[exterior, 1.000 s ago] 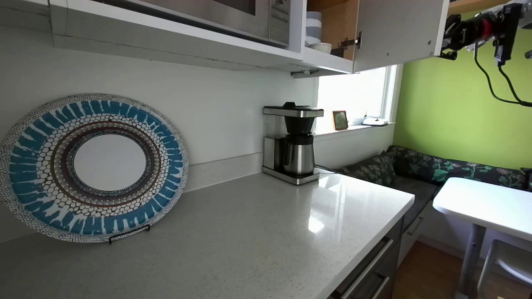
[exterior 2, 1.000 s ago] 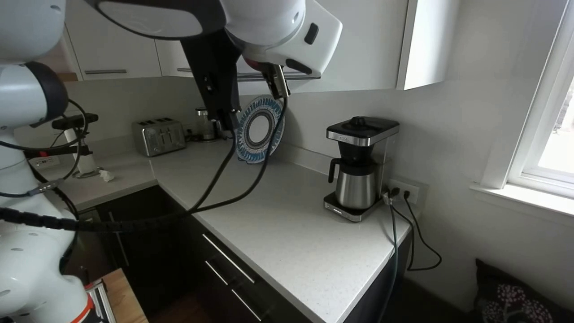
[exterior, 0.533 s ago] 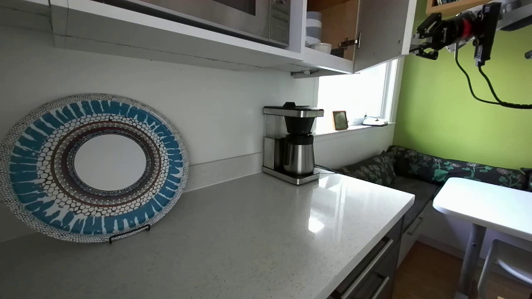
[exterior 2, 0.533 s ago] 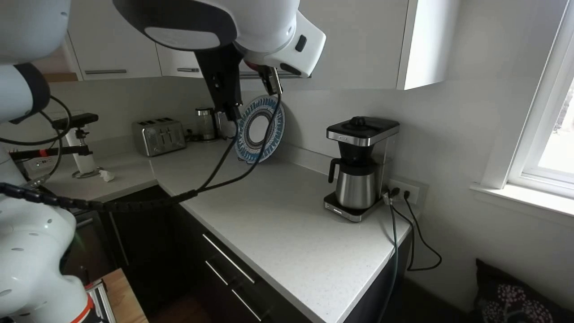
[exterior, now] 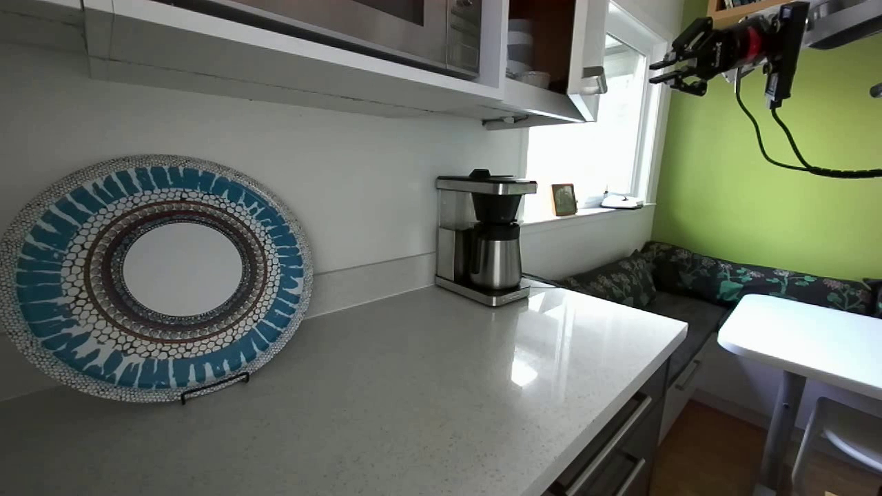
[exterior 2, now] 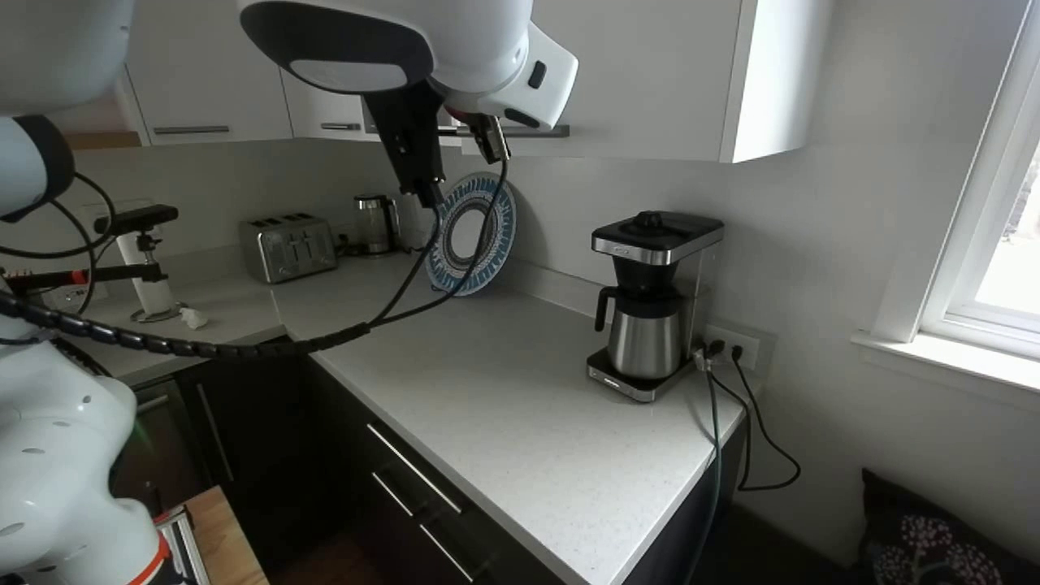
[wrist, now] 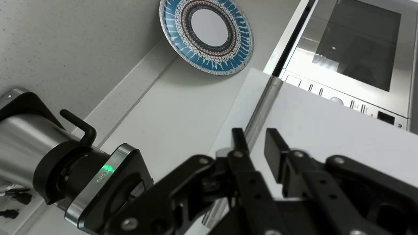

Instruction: Close the top right cupboard door

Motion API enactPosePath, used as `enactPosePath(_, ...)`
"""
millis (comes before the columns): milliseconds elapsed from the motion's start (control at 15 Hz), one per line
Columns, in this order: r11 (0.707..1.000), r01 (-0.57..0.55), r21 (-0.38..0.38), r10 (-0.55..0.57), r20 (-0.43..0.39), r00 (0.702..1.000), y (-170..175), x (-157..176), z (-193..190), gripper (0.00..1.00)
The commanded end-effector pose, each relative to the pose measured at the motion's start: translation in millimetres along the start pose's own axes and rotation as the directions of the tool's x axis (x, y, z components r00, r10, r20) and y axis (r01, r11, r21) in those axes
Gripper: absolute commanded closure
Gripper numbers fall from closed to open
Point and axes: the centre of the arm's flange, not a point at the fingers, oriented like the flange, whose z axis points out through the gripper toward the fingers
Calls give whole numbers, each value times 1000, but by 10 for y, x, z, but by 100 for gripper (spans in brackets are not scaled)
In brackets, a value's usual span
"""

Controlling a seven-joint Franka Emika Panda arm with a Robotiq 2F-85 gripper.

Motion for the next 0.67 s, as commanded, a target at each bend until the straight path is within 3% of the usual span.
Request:
enactPosePath(0, 1000, 0, 0, 0, 0, 1000, 0, -2, 0, 77)
enactPosePath(467, 1000, 0, 1, 0, 0, 1000, 5, -5, 1, 77)
enactPosePath(533, 1000, 9, 0, -9, -4, 1000, -14, -9, 9, 52)
enactPosePath(600, 999, 31, -22, -31, -17, 999, -60, -25, 36, 50)
